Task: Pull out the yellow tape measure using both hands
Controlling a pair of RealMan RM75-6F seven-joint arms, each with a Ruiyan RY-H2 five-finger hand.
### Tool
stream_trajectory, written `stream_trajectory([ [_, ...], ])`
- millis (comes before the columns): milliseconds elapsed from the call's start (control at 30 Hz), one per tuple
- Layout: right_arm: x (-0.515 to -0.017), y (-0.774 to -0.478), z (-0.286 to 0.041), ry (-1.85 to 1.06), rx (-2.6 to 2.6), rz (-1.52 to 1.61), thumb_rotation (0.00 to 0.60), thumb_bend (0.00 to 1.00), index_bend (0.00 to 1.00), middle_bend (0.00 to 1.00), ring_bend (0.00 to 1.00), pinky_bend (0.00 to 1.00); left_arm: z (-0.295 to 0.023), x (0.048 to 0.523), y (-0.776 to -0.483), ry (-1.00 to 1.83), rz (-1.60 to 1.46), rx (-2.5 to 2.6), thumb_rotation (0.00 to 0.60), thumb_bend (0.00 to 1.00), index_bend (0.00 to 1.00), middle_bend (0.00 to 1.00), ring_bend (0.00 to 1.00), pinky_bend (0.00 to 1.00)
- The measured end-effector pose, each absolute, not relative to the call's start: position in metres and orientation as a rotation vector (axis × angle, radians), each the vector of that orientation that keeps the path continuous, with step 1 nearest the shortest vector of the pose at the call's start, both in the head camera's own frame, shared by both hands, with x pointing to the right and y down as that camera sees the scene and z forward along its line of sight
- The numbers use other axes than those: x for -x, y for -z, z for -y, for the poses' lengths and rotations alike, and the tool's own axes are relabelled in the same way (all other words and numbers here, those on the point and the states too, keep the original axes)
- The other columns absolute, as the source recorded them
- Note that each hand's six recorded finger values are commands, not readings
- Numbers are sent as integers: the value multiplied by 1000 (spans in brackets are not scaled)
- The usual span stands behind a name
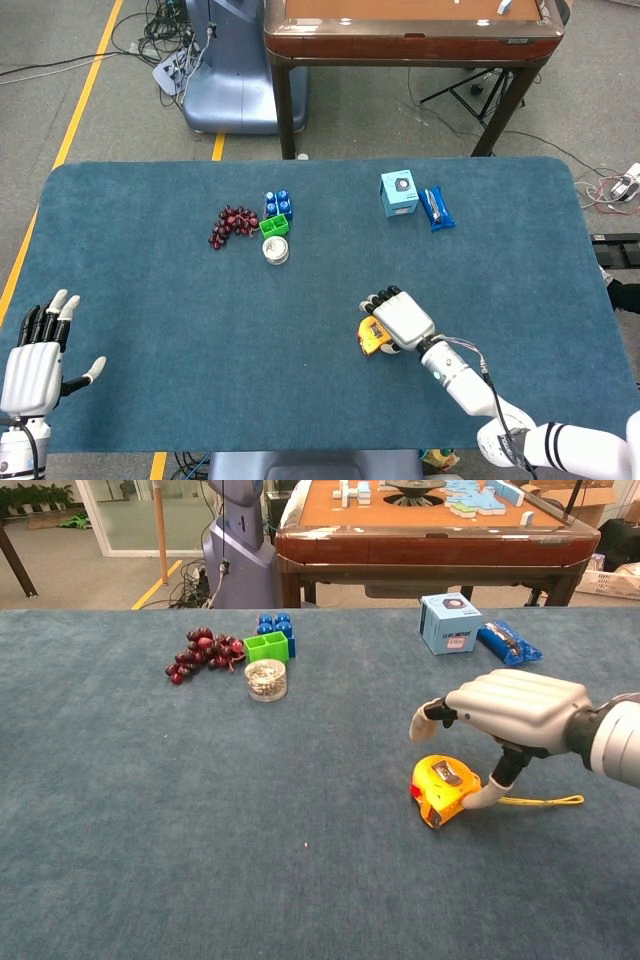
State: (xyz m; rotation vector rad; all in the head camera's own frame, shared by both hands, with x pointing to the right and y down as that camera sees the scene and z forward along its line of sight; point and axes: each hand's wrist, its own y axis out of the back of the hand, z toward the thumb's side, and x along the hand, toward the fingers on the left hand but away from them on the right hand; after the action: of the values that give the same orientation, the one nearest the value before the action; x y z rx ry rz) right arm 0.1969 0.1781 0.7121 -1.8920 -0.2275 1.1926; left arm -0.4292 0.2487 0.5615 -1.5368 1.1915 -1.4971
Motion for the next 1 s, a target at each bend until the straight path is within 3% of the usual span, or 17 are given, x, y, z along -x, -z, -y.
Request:
stream_trajectory([
  [567,-194,-720,-189,-1177,1920,178,600,198,286,311,266,240,-249,425,-566,1498,-1202,1561,600,198,40,0,0,0],
  [1000,-206,-711,-199,-1187,1924,163,600,227,286,325,266,240,-250,424,-564,1499,-1204,1562,600,198,39,0,0,0],
])
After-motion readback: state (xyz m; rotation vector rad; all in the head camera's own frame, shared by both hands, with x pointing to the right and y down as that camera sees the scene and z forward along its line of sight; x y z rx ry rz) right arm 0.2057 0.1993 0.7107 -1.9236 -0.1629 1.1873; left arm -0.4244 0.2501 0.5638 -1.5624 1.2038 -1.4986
